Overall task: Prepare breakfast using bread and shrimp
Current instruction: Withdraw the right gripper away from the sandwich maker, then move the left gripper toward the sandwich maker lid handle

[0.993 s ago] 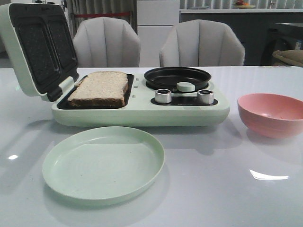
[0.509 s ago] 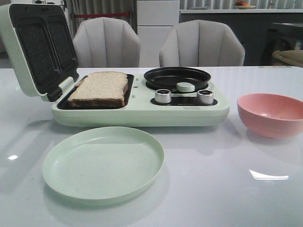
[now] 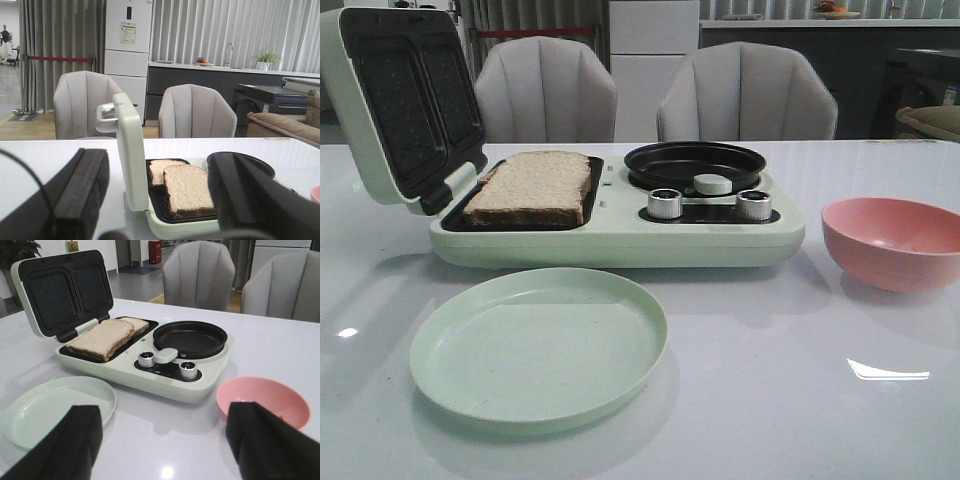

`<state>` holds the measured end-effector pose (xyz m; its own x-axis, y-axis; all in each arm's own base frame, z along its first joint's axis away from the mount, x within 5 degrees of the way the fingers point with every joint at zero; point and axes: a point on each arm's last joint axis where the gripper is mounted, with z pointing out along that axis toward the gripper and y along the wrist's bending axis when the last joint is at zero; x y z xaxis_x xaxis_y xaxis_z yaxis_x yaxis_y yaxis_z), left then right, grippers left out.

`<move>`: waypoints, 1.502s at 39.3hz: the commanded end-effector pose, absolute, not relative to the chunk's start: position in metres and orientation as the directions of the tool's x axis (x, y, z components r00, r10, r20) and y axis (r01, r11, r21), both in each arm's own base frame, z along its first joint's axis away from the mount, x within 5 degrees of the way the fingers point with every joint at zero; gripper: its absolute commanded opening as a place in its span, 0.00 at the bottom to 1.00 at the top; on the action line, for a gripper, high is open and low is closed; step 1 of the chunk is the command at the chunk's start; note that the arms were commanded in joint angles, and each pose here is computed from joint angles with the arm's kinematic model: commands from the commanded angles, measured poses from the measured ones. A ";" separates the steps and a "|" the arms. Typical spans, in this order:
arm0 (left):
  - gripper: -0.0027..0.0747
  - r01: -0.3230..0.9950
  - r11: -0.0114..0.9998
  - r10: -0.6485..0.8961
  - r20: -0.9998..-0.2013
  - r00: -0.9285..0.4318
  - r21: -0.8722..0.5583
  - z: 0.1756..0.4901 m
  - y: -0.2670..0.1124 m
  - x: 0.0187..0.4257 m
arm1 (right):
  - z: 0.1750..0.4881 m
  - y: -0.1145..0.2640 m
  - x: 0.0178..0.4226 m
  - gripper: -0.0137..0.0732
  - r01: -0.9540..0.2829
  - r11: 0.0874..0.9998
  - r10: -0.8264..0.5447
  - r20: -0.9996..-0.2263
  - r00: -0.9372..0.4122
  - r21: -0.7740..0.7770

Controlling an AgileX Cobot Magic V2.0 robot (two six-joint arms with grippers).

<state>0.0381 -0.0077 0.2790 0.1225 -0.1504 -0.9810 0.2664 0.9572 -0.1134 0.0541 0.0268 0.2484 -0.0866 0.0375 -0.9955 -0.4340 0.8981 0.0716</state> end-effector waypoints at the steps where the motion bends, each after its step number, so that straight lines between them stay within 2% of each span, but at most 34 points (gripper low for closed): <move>1: 0.67 0.304 0.945 -0.189 -0.961 0.200 -0.123 0.294 -0.009 0.035 | 0.261 0.026 0.055 0.86 -0.434 0.898 0.075 -0.997 0.001 0.067; 21: 0.67 0.309 0.941 -0.206 -0.959 0.196 -0.139 0.294 -0.009 0.035 | 0.261 0.026 0.055 0.86 -0.434 0.898 0.075 -0.997 0.000 0.067; 31: 0.67 0.266 0.954 -0.173 -0.980 0.102 -0.140 0.321 -0.008 0.041 | 0.261 0.026 0.055 0.86 -0.434 0.898 0.075 -0.997 0.000 0.067; 39: 0.67 0.251 0.961 -0.136 -0.989 0.060 -0.117 0.356 -0.015 0.064 | 0.261 0.026 0.055 0.86 -0.434 0.898 0.075 -0.997 0.000 0.067; 47: 0.67 0.240 0.964 -0.107 -0.994 -0.032 -0.111 0.370 -0.026 0.100 | 0.261 0.026 0.055 0.86 -0.434 0.898 0.075 -0.997 0.000 0.067; 59: 0.67 0.234 0.967 -0.089 -0.993 -0.075 -0.104 0.401 -0.039 0.144 | 0.261 0.026 0.055 0.86 -0.434 0.898 0.075 -0.997 0.000 0.067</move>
<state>0.1323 -0.0330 0.3802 -0.1471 -0.0694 -0.9867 0.2036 0.9740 -0.0989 0.0545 0.0270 0.2457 -0.0941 0.0347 -0.9950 -0.4335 0.8982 0.0723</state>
